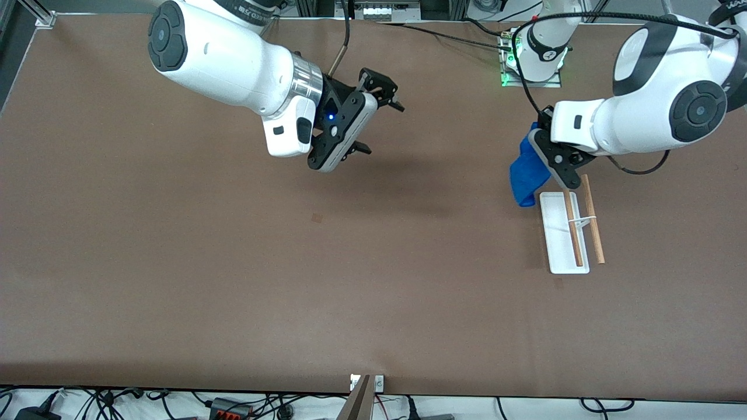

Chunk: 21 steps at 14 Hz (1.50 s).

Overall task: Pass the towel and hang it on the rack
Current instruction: 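Carry the towel to the rack with the left gripper while the right gripper withdraws, then lower the towel over the wooden dowels with the left gripper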

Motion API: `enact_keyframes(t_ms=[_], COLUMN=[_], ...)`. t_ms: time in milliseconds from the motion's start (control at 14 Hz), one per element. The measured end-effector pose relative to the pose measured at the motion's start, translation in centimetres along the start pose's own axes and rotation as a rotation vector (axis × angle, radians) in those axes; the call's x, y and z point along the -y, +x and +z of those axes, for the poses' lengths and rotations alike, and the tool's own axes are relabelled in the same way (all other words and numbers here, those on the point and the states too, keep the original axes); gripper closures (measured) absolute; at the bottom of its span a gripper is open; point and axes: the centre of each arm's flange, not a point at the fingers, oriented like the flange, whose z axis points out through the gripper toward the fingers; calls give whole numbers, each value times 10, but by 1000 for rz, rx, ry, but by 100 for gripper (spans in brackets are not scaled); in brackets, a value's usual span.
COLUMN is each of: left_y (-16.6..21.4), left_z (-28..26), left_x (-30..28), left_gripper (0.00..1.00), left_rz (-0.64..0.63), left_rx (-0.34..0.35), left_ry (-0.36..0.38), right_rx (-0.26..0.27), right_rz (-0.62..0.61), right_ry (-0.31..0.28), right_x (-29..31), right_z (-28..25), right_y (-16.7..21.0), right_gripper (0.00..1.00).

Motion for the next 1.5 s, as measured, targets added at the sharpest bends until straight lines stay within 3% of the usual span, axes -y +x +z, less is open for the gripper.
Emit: enact_keyframes(t_ms=[143,286,500,714,1000,1286,1500], left_y=[-10,-12,-3,19,35,30,15], left_z=[3,13,27,35,52,55,56], left_x=[26,47,58,49,57,89,121], left_gripper=[95,95,95,95,95,95,95], left_rz=[-146,-270,-316,-285,-255,-174,-140], left_rx=[40,90,149,173,128,85,71], left_ry=[-1,40,130,260,316,368,378], right_rx=[0,1,57,145,257,290,259], right_rz=[35,85,152,248,409,543,554], right_ry=[-81,-200,-342,-397,-480,-517,-589], right_x=[-39,-95,-162,-224,-303,-324,-322], right_z=[-6,-19,-21,-3,-30,-63,-100], right_y=[1,-2,-16,-42,-83,-104,-109], right_gripper=[0,0,0,0,0,0,0])
